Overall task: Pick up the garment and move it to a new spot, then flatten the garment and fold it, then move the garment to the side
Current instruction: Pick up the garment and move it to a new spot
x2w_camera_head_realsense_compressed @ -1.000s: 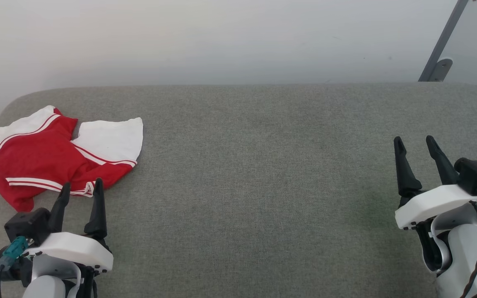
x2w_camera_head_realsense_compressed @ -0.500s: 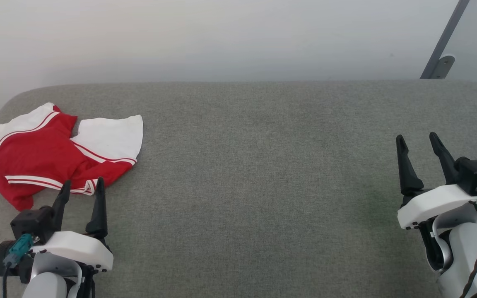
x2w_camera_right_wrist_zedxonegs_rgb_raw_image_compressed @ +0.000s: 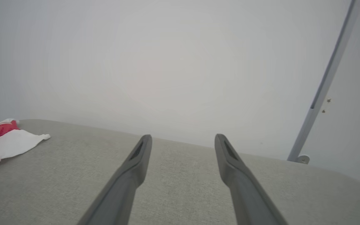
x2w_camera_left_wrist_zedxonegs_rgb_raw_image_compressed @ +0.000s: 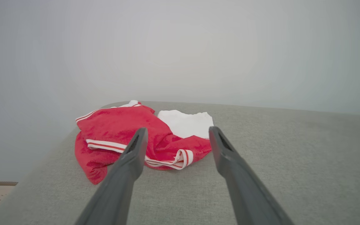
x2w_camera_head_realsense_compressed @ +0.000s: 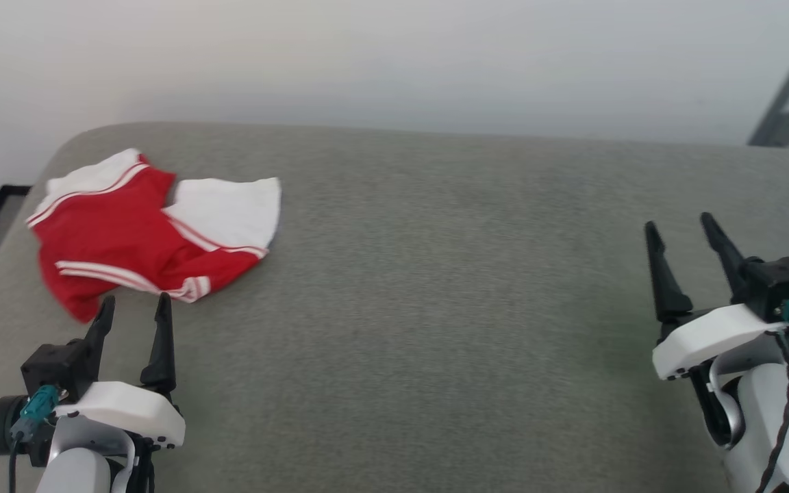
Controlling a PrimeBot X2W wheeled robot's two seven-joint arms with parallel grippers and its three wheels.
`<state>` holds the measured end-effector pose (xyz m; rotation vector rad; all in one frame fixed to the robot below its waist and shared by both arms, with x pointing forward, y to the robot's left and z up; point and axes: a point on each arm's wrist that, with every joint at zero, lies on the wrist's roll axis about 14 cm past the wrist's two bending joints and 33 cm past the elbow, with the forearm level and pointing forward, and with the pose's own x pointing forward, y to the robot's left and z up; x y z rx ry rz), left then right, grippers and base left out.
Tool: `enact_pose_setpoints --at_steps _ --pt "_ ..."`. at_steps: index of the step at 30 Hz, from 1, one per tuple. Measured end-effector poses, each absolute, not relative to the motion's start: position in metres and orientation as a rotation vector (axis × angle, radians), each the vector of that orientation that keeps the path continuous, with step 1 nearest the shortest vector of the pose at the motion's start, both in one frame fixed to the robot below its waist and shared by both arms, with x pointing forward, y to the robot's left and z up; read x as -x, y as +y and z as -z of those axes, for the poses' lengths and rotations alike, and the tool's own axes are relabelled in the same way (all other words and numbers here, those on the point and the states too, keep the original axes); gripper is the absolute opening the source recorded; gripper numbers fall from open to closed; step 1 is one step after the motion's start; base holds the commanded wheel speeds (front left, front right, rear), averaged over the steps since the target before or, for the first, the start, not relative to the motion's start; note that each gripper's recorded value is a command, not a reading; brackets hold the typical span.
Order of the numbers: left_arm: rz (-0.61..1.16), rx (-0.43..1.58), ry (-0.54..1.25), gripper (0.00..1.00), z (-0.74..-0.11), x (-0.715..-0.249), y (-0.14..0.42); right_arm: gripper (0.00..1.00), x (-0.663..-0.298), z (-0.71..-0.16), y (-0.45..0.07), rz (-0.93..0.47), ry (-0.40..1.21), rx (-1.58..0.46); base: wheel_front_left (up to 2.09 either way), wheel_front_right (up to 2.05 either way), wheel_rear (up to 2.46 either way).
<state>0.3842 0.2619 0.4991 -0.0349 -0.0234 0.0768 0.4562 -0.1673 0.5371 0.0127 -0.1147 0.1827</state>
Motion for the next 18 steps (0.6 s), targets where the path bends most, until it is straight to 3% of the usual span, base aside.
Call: enact_pose_setpoints --at_steps 18 --pt "-0.429 0.08 0.001 1.0 -0.481 -0.281 0.344 1.0 -0.465 -0.527 -0.019 -0.534 -0.085 -0.08 0.0 0.0 0.0"
